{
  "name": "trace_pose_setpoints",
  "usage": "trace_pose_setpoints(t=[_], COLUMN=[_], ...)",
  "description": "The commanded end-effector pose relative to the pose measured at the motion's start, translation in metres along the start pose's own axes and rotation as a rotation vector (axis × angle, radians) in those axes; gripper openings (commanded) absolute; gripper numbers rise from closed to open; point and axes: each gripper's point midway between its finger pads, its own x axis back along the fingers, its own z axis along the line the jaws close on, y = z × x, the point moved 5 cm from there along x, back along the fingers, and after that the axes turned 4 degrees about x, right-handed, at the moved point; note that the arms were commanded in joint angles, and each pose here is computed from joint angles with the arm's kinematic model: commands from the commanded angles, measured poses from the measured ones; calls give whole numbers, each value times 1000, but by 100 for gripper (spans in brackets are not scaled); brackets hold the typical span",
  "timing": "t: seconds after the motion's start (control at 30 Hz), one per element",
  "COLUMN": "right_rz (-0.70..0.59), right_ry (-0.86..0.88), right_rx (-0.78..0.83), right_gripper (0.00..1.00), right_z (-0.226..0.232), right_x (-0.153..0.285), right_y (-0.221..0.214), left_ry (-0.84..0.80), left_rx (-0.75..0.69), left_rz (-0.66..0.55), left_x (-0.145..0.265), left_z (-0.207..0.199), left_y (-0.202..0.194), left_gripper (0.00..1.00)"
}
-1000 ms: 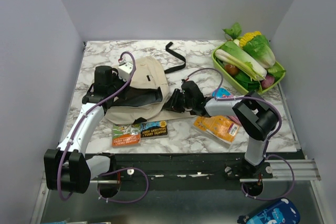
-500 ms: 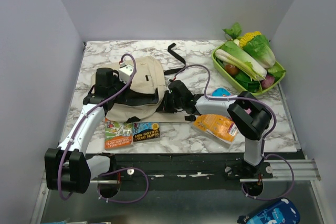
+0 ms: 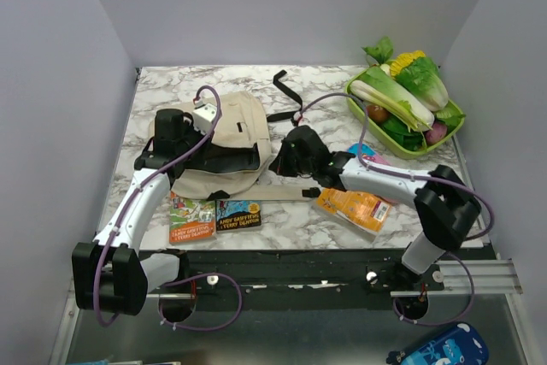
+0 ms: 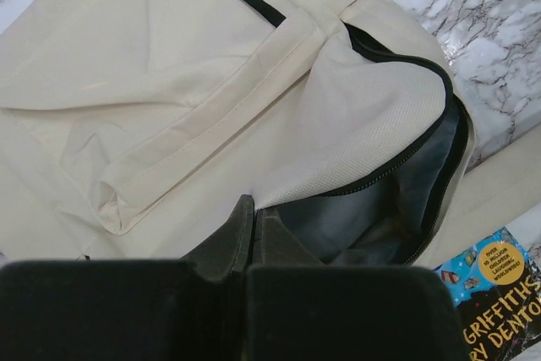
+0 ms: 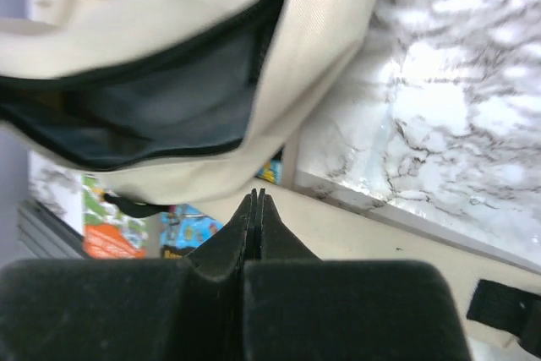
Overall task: Pack the student bag
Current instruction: Move the book to the center of the board.
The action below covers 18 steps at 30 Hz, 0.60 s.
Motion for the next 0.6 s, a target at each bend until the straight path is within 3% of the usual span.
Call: trace_pose_setpoints(t=[0.0, 0.23, 0.27, 0.37, 0.47, 0.57], right_rz=[-133, -91, -60, 1, 42, 105], right_ry=[-59, 120, 142, 251, 343, 358], right_rx=[50, 195, 224, 292, 387, 484], right_gripper=[1, 4, 24, 50, 61, 62], right_z=[-6, 37, 44, 83, 117, 127], right_x=[30, 47, 44, 50, 49, 31], right_y=[26, 20, 12, -8, -32, -62], left_ry=[-5, 43, 44, 28, 29, 27], left_rx=[0, 11, 10, 20, 20, 23], left_rz=[-64, -79, -85, -84, -76, -65], left_x=[5, 4, 3, 1, 0, 2], left_z=[-1, 8, 10, 9, 9, 8], left_y=[24, 39, 46, 50, 46, 42], left_gripper=[0, 0, 0, 0, 0, 0])
